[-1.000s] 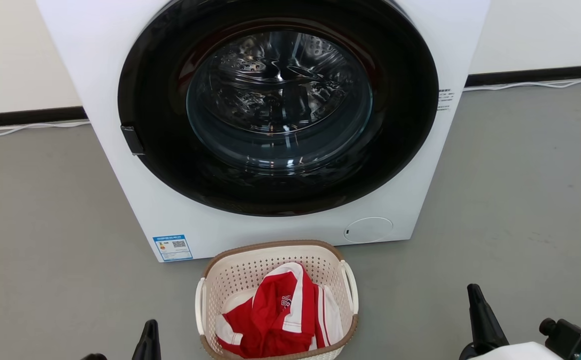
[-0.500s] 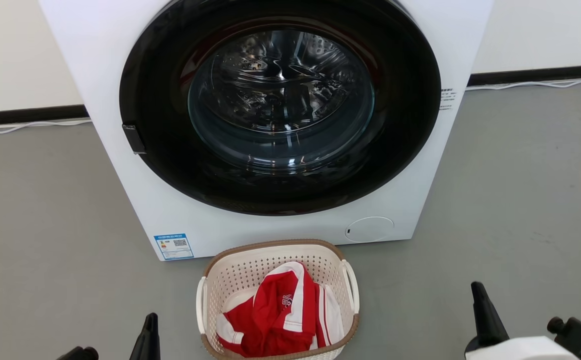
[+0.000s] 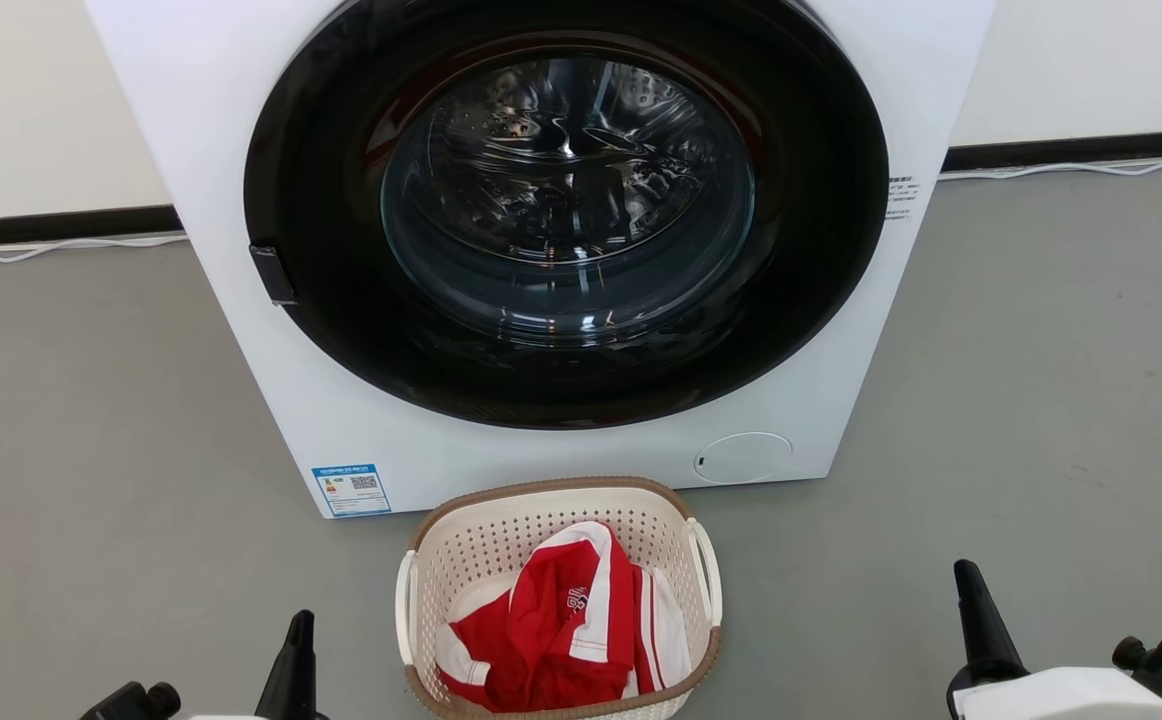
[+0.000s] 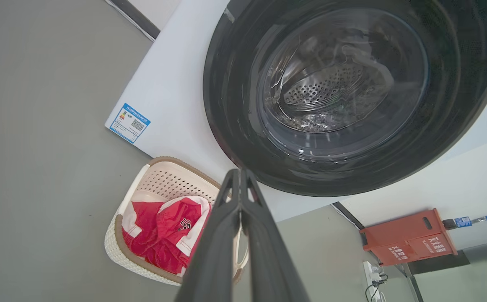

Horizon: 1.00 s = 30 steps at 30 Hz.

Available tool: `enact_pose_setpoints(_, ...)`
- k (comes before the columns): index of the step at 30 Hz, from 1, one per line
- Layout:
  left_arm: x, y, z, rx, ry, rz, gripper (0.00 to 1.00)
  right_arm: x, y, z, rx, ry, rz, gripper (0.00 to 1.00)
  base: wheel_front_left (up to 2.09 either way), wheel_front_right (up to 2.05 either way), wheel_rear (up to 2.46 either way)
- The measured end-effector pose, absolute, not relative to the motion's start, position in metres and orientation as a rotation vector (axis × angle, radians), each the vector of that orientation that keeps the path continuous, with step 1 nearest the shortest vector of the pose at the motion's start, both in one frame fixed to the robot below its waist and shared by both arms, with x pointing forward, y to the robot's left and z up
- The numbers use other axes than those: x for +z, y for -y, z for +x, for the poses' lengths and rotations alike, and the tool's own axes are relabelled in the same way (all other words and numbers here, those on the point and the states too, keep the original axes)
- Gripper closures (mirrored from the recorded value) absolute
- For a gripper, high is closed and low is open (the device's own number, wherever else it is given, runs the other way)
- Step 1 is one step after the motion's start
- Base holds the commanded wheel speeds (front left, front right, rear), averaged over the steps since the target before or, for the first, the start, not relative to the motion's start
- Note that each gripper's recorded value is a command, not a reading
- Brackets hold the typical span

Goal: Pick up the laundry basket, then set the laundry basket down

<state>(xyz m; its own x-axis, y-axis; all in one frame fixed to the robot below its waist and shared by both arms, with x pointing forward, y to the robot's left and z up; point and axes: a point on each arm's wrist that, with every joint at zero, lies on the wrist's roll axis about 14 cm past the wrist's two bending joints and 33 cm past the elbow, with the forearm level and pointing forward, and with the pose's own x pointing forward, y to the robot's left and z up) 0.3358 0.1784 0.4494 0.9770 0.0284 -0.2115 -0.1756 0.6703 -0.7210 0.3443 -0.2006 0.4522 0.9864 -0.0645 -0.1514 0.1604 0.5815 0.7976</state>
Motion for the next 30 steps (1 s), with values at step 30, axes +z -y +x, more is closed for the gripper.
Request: enact_pose_setpoints(30,0.457,-0.182,0.353,0.107,-0.172,-1.187,1.00,0.461,0.204,0.358,-0.137,-0.090,1.248,1.00,0.00,0.00,0.00)
